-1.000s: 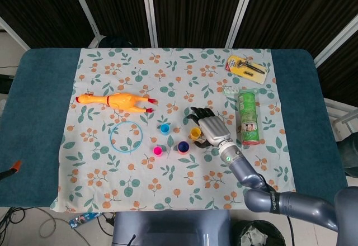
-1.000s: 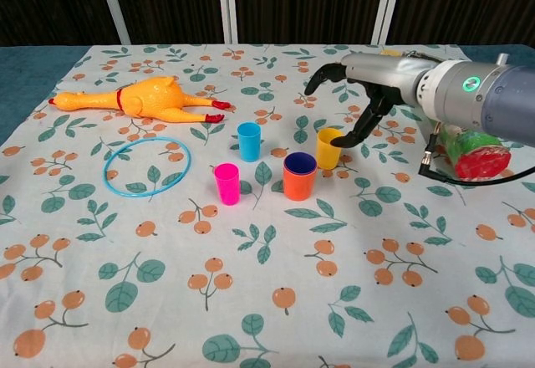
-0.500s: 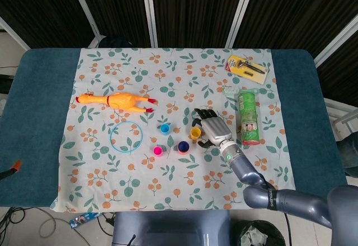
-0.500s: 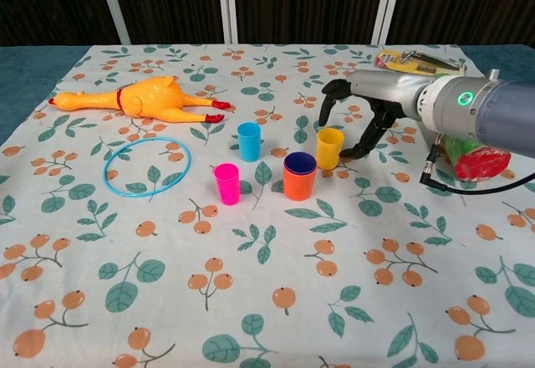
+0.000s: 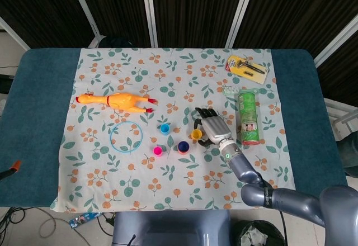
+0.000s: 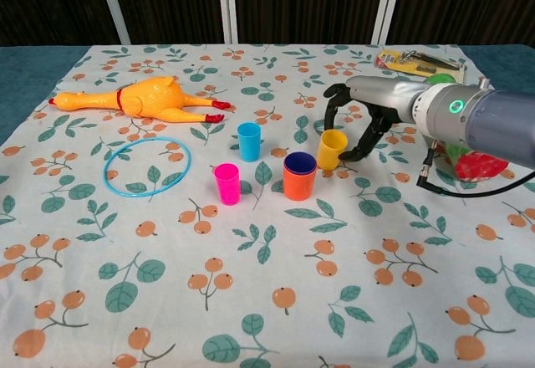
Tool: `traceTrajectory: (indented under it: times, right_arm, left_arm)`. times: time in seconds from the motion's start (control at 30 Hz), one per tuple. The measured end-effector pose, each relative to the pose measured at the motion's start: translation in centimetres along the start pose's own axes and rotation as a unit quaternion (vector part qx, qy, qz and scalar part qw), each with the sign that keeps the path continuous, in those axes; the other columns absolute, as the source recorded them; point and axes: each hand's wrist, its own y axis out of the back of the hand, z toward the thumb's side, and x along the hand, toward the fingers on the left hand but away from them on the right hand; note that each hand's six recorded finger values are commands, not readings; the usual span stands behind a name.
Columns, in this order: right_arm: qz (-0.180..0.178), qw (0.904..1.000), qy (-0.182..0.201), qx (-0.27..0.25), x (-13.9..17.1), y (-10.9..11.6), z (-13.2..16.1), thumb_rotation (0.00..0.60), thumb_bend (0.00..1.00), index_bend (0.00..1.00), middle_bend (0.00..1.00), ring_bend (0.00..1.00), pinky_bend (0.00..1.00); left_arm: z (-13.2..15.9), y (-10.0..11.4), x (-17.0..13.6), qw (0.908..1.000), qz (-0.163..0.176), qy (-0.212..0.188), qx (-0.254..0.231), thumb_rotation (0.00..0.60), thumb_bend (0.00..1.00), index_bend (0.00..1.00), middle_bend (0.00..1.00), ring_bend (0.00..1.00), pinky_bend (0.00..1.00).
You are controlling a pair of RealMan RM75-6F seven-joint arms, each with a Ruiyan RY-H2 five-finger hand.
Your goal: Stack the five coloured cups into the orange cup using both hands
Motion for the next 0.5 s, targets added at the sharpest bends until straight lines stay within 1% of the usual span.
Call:
traceTrajectory:
  times: [0.1, 0.17, 0.4, 0.5]
  right_arm:
    - [-0.003, 1.0000, 0.001, -0.002, -0.17, 0.02, 0.12, 0.600, 0.34, 0.52, 0.00, 0.00, 0.09]
    - [-0.006, 1.0000, 0.000, -0.005, -0.29, 0.00, 0.22, 0.600, 0.34, 0.54, 0.00, 0.00, 0.09]
    - [-0.012, 0.9998, -0.001, -0.014, -0.40, 0.02, 0.46, 0.600, 0.34, 0.55, 0.00, 0.00, 0.09]
    - [-0.016, 0.9997, 0.003, -0.016, -0.28, 0.41, 0.72, 0.600, 0.34, 0.55, 0.00, 0.00, 0.09]
  left_arm:
    - [-0.01, 0.00, 0.02, 1.0000, 0.000, 0.000, 0.000, 0.600, 0.17, 0.08, 0.03, 0.00, 0.00]
    - [-0.01, 0.01, 0.03, 1.0000, 0.000, 0.001, 0.000, 0.600, 0.17, 0.08, 0.03, 0.00, 0.00]
    - [-0.04, 0.06, 0.04, 1.0000, 0.001, 0.001, -0.001, 0.600, 0.17, 0.09, 0.03, 0.00, 0.00]
    - [-0.08, 0.08, 0.06, 1.0000, 0.001, 0.001, -0.002, 0.600, 0.17, 0.09, 0.03, 0.00, 0.00]
